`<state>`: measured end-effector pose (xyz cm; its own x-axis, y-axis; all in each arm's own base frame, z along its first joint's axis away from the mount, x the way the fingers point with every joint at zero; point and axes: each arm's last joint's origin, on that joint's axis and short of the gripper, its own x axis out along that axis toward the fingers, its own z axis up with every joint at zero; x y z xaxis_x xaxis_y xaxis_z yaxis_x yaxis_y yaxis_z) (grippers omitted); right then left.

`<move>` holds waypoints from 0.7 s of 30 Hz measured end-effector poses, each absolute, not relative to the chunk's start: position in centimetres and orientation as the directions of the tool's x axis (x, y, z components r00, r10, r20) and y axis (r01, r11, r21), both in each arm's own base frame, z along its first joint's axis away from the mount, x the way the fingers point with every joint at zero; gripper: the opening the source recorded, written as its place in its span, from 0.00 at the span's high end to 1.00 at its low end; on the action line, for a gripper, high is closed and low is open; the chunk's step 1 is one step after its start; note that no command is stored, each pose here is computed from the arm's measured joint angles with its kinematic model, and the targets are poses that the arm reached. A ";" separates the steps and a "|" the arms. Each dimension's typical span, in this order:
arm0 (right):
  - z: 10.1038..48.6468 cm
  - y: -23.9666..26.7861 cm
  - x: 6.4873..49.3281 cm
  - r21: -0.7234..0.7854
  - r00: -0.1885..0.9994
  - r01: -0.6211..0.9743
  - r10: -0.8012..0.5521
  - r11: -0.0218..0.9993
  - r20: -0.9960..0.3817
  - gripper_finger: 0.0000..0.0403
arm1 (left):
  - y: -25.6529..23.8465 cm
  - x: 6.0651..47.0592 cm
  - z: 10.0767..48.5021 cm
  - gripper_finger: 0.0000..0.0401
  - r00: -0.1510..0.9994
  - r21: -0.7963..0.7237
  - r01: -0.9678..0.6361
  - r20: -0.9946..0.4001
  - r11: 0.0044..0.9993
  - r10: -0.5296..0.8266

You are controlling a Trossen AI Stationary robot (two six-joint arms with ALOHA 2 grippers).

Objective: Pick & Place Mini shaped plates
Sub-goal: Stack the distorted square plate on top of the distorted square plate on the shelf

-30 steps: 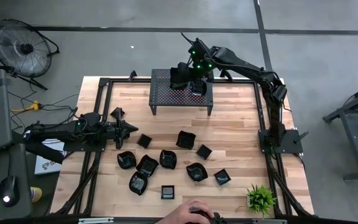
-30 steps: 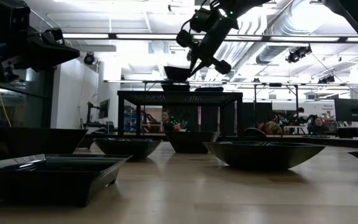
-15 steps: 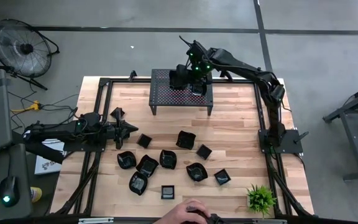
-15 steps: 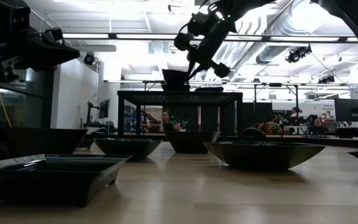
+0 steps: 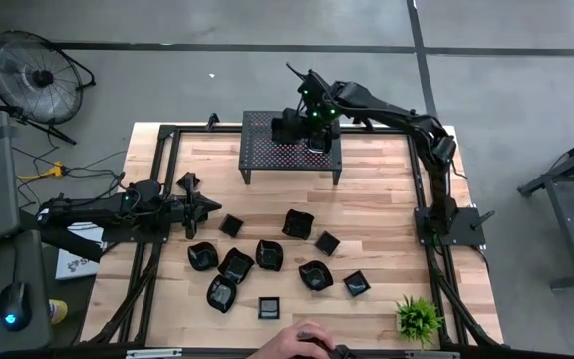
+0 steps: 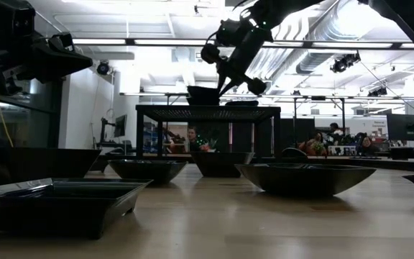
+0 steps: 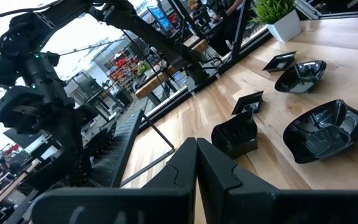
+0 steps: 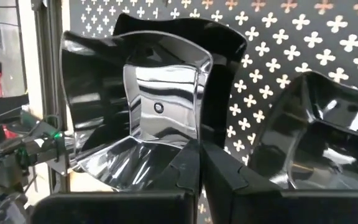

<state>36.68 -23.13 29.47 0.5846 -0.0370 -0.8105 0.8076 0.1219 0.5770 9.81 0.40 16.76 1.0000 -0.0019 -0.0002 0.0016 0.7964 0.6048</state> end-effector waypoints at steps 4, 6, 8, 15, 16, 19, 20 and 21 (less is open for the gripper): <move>29.4 -23.1 36.7 0.580 0.587 0.806 -0.039 0.121 -0.808 0.97 | 0.4 9.8 16.8 0.99 1.000 0.605 0.002 -0.001 0.796 -0.002; 29.4 -23.1 36.7 0.580 0.588 0.805 -0.039 0.122 -0.808 0.97 | 0.4 9.8 16.8 0.99 1.000 0.605 0.002 -0.001 0.796 -0.002; 29.4 -23.2 36.7 0.578 0.586 0.807 -0.042 0.122 -0.809 0.97 | 0.4 9.8 16.8 0.99 1.000 0.605 0.001 0.000 0.796 -0.002; 29.4 -23.1 36.7 0.577 0.586 0.807 -0.042 0.126 -0.809 0.96 | 0.4 9.8 16.8 0.99 1.000 0.605 0.002 0.000 0.796 -0.002; 29.4 -23.2 36.7 0.578 0.586 0.807 -0.042 0.126 -0.809 0.95 | 0.4 9.8 16.8 0.99 1.000 0.605 0.001 -0.001 0.796 -0.001; 29.4 -23.2 36.7 0.577 0.586 0.806 -0.042 0.132 -0.809 0.91 | 0.4 9.8 16.8 0.99 1.000 0.605 0.001 0.000 0.796 -0.001; 29.4 -23.2 36.7 0.576 0.586 0.806 -0.042 0.137 -0.809 0.90 | 0.4 9.8 16.8 0.99 1.000 0.605 0.001 0.000 0.796 -0.002; 29.4 -23.1 36.7 0.575 0.586 0.805 -0.042 0.143 -0.809 0.88 | 0.4 9.8 16.8 0.99 1.000 0.605 0.002 -0.001 0.796 -0.001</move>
